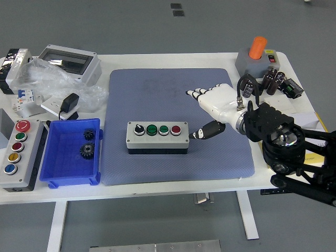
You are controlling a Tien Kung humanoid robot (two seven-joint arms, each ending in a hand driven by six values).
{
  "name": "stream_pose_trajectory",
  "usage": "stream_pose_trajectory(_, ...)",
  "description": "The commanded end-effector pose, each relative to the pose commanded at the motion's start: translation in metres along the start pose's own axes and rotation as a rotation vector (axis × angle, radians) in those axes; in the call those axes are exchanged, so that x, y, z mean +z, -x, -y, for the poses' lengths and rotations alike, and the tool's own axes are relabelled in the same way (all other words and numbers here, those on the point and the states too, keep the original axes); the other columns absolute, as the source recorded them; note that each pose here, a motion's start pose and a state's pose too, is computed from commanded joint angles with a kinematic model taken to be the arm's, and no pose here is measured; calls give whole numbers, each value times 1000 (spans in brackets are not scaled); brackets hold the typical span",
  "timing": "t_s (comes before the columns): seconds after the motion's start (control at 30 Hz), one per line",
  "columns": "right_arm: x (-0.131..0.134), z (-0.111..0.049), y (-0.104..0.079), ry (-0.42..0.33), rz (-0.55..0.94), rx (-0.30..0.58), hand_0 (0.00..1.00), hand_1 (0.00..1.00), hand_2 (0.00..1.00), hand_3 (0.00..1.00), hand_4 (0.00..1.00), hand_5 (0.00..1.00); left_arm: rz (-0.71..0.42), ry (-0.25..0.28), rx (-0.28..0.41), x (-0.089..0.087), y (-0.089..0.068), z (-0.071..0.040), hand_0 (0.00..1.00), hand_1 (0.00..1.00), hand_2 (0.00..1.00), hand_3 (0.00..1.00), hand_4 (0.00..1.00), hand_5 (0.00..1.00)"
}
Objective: Pick up the button,place it on the desk,press the button,press the button
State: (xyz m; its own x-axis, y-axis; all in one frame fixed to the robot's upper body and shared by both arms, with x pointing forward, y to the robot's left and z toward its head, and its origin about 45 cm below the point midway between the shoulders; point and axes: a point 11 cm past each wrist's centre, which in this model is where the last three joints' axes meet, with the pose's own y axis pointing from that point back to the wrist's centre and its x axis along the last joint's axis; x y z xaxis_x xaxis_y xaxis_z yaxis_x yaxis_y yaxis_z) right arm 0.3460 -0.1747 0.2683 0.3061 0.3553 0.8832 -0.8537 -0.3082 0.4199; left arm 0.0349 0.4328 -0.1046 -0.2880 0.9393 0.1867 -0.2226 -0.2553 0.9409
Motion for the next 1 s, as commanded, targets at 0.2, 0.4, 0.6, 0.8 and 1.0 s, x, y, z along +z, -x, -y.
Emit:
stream_pose_trajectory(0.2, -11, 1, 8, -35, -31, -71, 572, 478, 340, 998, 476, 117, 0, -1, 2, 1, -1, 0, 640, 631, 585, 562, 435, 2)
stream_pose_trajectory(0.4, -26, 2, 12, -74, -15, -70, 536, 474, 296, 998, 385, 89, -1, -3, 1, 1, 0, 0, 640, 632, 585, 563, 435, 2)
stream_pose_trajectory(0.6, -35, 2, 14, -134, 70, -74, 519, 482, 287, 998, 281, 25, -3, -7, 3, 0, 0, 0, 640, 633, 585, 562, 435, 2)
stream_pose_trajectory(0.8, -45, 1, 22, -182, 111, -107, 501, 485, 280, 998, 252, 11, -3, -7, 2, 1, 0, 0, 642, 631, 585, 562, 434, 2)
stream_pose_trajectory(1.0, -51, 0, 28, -201, 117, -129, 507, 497, 278, 998, 237, 2, -3, -5, 2, 2, 0, 0, 642, 632, 585, 562, 434, 2)
